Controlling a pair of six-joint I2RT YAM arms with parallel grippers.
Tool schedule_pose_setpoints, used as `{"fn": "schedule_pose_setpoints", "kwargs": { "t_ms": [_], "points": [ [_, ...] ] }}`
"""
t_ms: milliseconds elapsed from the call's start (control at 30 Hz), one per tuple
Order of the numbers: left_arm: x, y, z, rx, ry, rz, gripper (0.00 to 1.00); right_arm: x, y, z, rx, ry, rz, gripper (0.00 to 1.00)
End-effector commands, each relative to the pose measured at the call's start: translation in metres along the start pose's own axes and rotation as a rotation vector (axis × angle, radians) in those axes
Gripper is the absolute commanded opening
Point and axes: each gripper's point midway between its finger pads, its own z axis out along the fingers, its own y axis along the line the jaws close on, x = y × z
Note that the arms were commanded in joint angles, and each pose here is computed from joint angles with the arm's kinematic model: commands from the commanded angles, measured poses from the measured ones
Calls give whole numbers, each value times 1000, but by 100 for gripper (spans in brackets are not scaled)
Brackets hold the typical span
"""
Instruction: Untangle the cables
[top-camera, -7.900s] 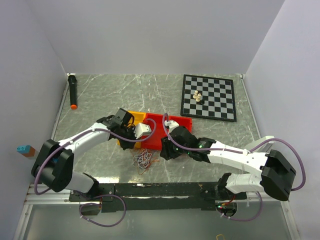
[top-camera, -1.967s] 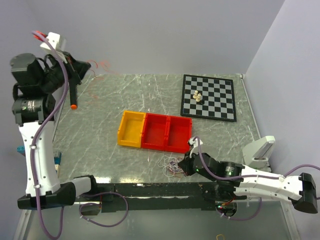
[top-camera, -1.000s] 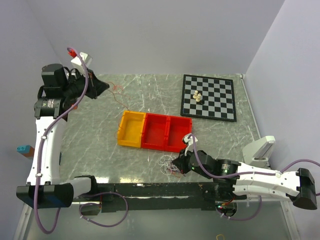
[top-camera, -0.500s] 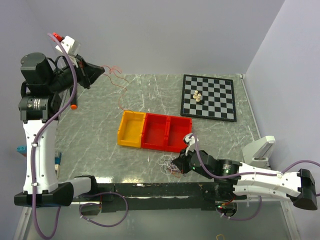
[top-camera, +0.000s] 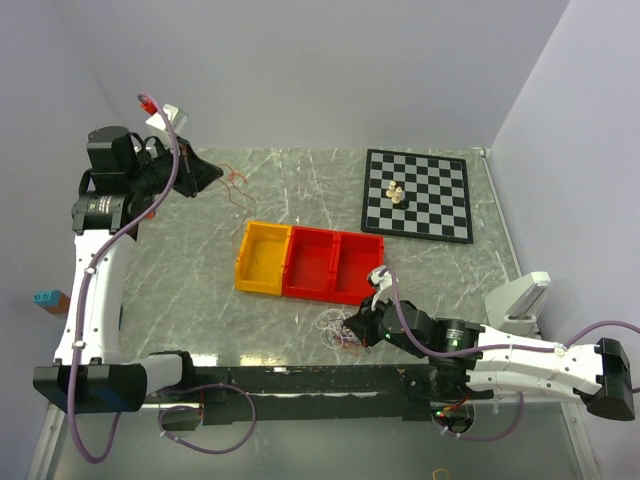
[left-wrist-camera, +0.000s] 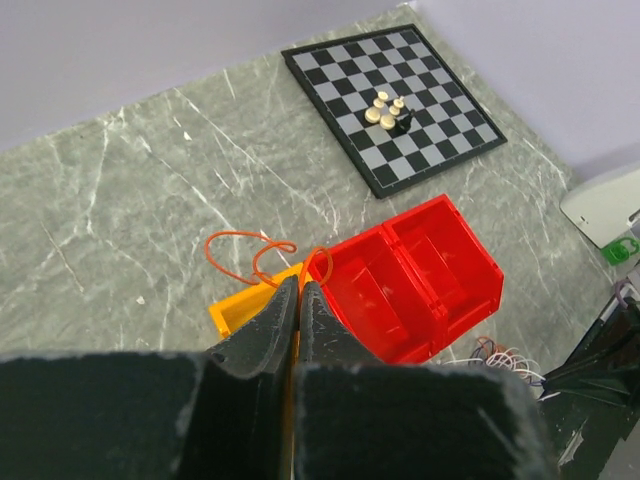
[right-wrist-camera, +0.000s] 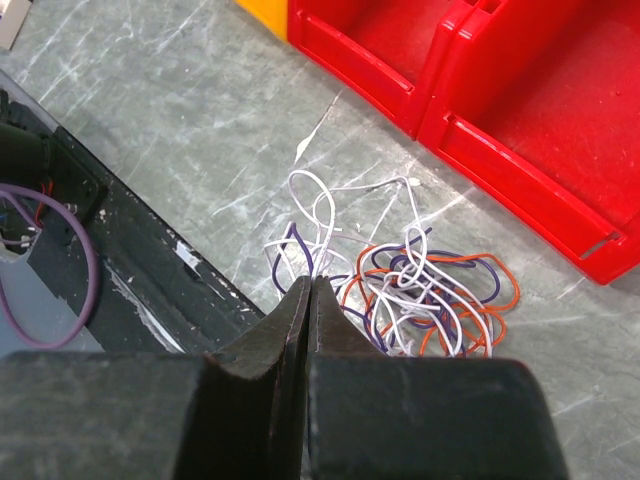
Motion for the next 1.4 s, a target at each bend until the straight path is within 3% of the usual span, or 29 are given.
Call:
{"fn": "schedule_pose_setpoints", "kwargs": {
  "t_ms": [0, 767, 1367],
  "points": [
    [-12, -8, 2, 28, -49, 42, 1, -9, 8, 1, -23, -38, 25, 0],
    [-52, -40, 2, 101, -101, 87, 1, -8, 8, 1, -31, -48, 31, 0],
    [47, -5, 31, 25, 53, 36, 1, -13, 10, -1, -37, -53, 25, 0]
  ]
}}
